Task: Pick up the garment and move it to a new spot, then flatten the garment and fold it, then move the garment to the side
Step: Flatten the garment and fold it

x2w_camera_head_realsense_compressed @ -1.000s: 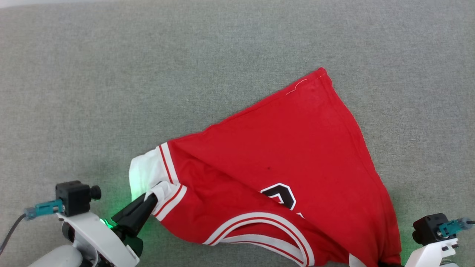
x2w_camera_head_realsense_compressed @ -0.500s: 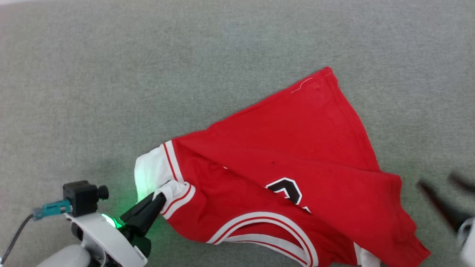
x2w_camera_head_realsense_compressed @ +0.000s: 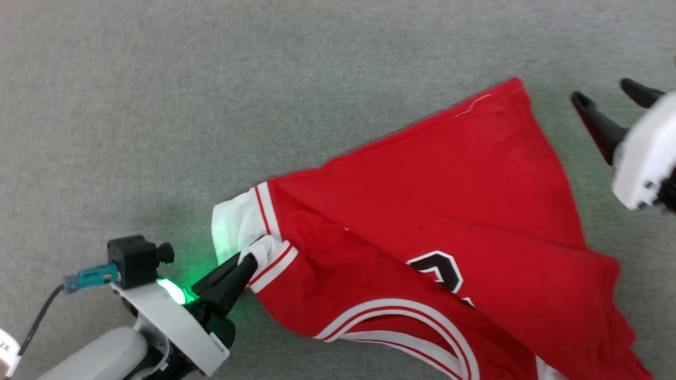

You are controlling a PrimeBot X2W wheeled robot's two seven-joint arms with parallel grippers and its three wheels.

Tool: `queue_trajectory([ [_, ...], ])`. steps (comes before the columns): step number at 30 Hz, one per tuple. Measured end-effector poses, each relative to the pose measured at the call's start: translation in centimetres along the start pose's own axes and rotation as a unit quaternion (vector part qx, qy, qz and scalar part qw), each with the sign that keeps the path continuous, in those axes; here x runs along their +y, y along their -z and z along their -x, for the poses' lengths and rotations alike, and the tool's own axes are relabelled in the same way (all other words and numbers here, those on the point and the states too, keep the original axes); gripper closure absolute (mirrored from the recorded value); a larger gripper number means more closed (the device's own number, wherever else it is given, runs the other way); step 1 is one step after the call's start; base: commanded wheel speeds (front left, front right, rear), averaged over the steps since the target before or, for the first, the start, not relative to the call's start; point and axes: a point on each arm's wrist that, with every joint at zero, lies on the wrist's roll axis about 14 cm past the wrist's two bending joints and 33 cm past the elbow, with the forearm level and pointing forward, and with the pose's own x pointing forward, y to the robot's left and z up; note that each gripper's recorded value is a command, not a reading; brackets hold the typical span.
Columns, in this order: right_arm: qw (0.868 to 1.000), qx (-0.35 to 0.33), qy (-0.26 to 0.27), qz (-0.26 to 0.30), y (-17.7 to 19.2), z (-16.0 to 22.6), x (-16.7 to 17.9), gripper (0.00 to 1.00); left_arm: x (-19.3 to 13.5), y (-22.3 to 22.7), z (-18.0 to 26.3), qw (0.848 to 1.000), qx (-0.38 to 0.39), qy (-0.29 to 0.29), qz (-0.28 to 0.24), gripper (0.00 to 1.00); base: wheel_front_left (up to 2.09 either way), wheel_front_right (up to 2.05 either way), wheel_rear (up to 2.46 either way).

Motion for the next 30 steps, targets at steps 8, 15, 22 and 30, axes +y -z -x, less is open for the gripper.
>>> queue_trajectory([
  [8,0.991,0.123,-0.033,0.038,4.0,-5.9,1.7,0.0,0.9,0.1,-0.3,1.0,0.001,-0.009,0.004,1.0,0.0,0.0,0.0],
  [15,0.981,0.177,-0.062,0.055,6.0,-7.6,3.0,0.0,1.6,0.2,-0.2,1.0,-0.001,-0.022,0.014,1.0,0.0,0.0,0.0],
  [22,0.98,0.176,-0.073,0.051,6.1,-7.4,3.5,1.0,1.5,0.0,0.0,1.0,-0.006,-0.024,0.013,1.0,0.0,0.0,0.0],
  [30,0.993,0.096,-0.063,0.016,3.2,-6.8,2.9,1.0,1.4,-1.4,0.4,0.999,-0.026,-0.03,-0.003,1.0,0.0,0.0,0.0],
])
